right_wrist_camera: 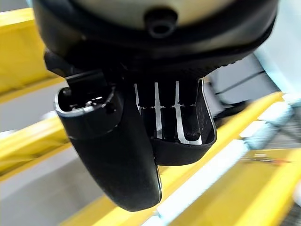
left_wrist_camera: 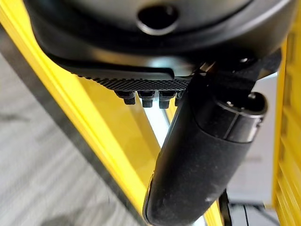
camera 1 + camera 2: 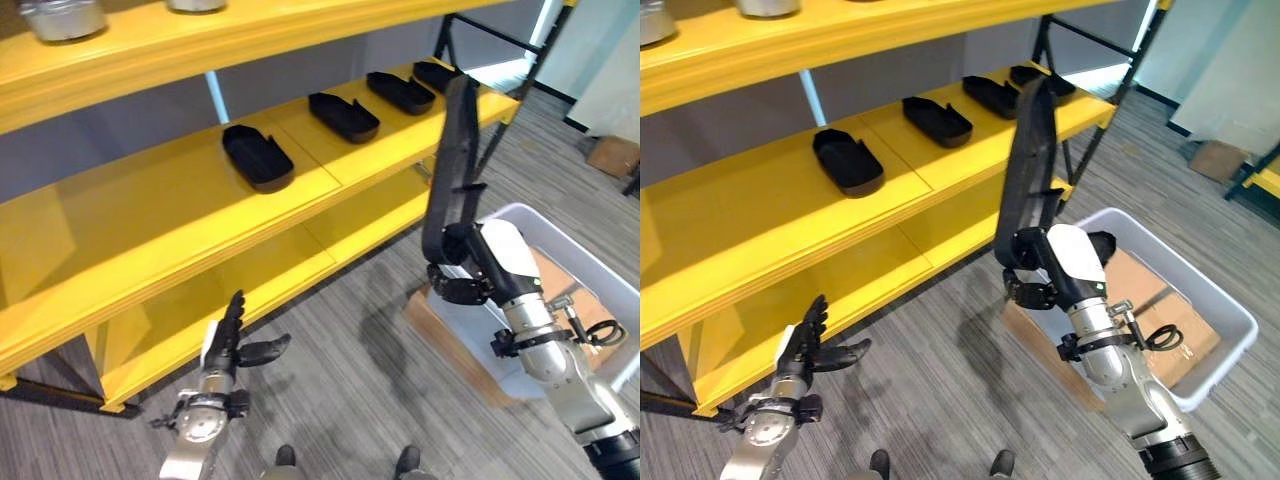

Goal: Move parts from the plastic box to the shelf.

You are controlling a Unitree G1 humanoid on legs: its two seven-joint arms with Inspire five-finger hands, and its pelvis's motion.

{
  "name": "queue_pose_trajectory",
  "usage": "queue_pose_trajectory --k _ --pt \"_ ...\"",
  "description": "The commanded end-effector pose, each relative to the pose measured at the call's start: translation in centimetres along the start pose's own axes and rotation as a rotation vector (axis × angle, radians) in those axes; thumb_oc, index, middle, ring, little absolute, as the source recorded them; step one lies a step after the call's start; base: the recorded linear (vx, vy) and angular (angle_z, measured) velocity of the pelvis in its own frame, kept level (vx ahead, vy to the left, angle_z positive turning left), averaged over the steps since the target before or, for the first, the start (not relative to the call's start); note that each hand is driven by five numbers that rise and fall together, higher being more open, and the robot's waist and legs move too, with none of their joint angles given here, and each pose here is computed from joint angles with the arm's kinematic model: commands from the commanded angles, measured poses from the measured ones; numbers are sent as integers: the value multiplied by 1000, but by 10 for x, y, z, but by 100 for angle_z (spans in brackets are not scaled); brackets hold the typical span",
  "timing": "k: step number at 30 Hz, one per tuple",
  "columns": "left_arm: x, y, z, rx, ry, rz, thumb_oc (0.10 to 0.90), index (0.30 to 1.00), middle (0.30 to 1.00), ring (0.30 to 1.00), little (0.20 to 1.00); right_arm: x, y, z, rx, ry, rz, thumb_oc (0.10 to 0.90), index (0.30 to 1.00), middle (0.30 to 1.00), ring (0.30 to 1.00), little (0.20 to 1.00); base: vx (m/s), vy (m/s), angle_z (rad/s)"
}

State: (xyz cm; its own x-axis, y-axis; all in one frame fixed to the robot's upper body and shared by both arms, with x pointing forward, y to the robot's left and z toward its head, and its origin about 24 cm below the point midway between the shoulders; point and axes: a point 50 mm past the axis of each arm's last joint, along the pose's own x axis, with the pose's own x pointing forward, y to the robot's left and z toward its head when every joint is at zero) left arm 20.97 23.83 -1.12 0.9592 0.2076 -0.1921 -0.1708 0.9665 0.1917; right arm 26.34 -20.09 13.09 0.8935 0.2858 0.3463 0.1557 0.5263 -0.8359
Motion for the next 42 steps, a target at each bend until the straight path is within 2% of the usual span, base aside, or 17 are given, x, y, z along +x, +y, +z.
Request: queue_pose_trajectory --k 1,12,17,25,36,42 --pt "7 -16 44 -10 -236 -50 900 1000 1000 1000 1000 30 -44 32 -44 -211 -207 400 300 300 300 300 34 54 12" --pt "2 -2 41 -2 -229 16 900 1000 1000 1000 1000 60 -28 65 -21 -346 -122 400 300 300 300 300 51 119 9" --pt "-1 15 43 8 -247 91 900 1000 1000 1000 1000 81 -14 79 16 -375 -60 400 300 300 300 300 43 134 1" --pt "7 30 60 11 -315 152 900 1000 1000 1000 1000 96 -10 95 -50 -434 -8 400 300 300 300 300 31 71 23" --pt "24 8 79 4 -375 62 900 1000 1000 1000 1000 107 -36 100 -123 -472 -49 400 300 300 300 300 96 -38 47" --pt "19 1 73 -12 -362 28 900 1000 1000 1000 1000 105 -38 101 -128 -482 -58 400 300 300 300 300 141 -206 54"
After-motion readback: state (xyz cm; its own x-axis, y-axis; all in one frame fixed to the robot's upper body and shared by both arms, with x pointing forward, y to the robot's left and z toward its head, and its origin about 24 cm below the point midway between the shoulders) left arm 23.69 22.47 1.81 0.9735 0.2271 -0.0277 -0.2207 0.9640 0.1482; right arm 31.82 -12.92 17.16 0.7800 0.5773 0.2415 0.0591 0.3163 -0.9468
